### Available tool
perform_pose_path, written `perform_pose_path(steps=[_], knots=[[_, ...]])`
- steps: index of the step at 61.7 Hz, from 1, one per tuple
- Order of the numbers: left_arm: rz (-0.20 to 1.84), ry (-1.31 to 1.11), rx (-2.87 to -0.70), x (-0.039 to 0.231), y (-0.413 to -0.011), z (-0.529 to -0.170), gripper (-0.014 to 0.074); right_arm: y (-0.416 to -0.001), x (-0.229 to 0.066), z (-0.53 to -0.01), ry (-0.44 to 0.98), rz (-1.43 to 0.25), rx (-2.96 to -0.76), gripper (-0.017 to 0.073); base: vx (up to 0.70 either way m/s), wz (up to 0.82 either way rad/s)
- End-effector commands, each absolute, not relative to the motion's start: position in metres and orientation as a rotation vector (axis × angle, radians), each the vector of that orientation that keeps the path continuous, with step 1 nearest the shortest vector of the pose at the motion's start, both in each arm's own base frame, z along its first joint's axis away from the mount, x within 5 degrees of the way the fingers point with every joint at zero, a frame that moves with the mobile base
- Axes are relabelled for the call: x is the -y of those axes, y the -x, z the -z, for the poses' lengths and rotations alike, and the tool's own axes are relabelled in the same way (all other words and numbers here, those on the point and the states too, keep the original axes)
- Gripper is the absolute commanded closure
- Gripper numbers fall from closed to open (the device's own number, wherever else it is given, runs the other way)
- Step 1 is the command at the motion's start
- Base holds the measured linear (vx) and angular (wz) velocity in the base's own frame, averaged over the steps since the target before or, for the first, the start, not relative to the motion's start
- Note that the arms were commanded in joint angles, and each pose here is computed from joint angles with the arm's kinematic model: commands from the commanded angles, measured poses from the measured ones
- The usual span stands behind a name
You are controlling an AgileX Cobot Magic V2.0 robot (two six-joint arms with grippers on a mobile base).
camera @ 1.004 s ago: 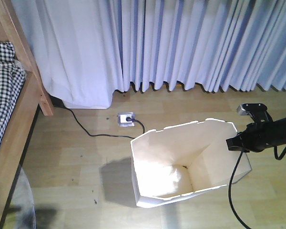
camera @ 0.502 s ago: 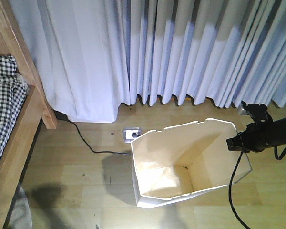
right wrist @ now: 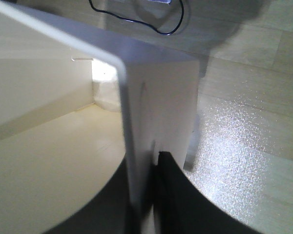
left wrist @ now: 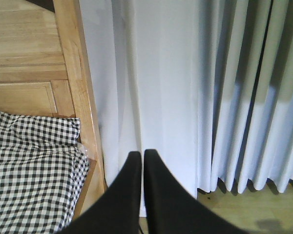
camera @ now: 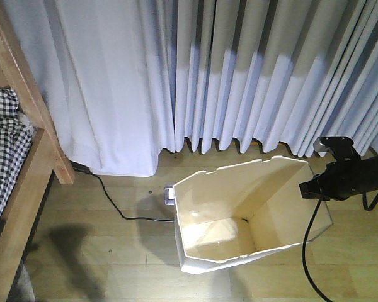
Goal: Move trash bin to bedside with robot
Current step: 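Drive toward the bed and curtains holding the bin raised, then lower the held bin onto the floor beside the bed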
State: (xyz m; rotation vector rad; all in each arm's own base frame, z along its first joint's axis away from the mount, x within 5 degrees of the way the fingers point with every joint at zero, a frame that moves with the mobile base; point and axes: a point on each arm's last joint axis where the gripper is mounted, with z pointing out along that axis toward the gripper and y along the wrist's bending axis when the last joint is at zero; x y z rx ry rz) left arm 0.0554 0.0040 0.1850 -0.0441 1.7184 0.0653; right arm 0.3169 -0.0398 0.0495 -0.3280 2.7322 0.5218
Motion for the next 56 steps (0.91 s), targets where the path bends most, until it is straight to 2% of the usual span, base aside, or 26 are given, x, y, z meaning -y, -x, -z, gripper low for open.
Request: perform_pose_path(steps=[1,56], knots=[[-0.062,0.045,-1.652,-0.0039,-0.0558,-0.1858,0.06,-0.3258,0.0301,-0.0828,0.259,-0.713,-2.606,0.0566,0.12,0.02],[-0.062,0.045,-1.652,-0.0039,-0.0558,-0.1858,0.06,-0.3258,0.0301,-0.0828,0.259,-0.713,-2.606,0.0566,0.07,0.03]])
